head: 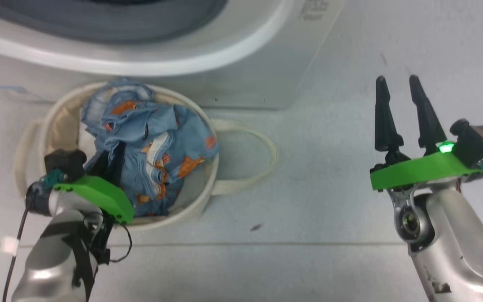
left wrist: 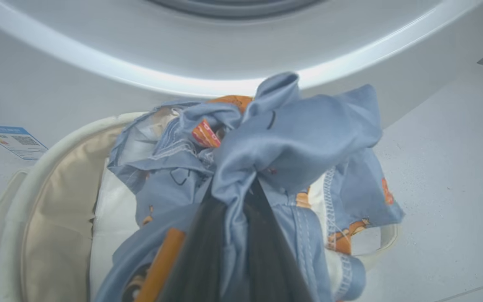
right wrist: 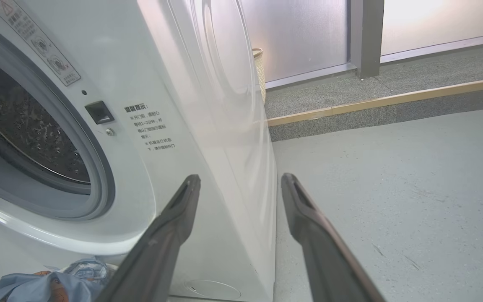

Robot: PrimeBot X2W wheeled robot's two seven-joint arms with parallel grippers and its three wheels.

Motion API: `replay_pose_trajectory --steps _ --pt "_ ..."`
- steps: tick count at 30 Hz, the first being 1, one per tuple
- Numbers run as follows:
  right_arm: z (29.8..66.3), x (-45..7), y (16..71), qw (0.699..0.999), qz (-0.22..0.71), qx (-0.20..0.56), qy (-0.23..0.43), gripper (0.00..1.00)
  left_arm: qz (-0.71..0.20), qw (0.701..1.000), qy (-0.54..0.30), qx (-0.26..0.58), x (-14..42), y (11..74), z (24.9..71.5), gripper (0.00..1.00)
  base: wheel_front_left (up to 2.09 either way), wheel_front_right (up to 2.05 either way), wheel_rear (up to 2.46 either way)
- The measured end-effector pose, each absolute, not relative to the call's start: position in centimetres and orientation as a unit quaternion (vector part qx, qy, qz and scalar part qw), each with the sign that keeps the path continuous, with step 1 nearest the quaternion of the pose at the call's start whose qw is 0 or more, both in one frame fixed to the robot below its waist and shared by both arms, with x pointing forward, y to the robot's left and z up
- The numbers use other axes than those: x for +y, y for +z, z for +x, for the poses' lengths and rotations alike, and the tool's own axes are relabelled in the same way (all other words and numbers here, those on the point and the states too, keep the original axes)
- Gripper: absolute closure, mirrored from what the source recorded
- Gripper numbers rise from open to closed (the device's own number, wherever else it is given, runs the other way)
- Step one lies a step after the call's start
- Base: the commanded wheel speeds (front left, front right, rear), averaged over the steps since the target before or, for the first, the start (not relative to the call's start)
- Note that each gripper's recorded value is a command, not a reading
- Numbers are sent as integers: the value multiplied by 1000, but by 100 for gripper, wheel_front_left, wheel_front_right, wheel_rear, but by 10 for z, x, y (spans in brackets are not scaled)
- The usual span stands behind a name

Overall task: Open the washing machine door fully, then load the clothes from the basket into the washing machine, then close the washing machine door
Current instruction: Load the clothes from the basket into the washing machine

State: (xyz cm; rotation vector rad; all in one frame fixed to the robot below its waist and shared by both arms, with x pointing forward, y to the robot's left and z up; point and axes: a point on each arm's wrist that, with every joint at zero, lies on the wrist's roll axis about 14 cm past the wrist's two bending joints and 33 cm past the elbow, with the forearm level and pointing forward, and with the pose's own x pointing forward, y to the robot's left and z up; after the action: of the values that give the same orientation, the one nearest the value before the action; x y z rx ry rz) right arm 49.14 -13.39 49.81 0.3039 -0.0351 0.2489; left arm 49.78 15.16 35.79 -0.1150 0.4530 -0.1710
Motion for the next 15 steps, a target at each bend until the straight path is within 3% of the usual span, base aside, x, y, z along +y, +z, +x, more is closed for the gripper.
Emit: replay_pose_trajectory --steps 15 --pt "438 -125 545 973 179 -49 135 0 -57 995 -64 57 170 480 457 100 0 0 0"
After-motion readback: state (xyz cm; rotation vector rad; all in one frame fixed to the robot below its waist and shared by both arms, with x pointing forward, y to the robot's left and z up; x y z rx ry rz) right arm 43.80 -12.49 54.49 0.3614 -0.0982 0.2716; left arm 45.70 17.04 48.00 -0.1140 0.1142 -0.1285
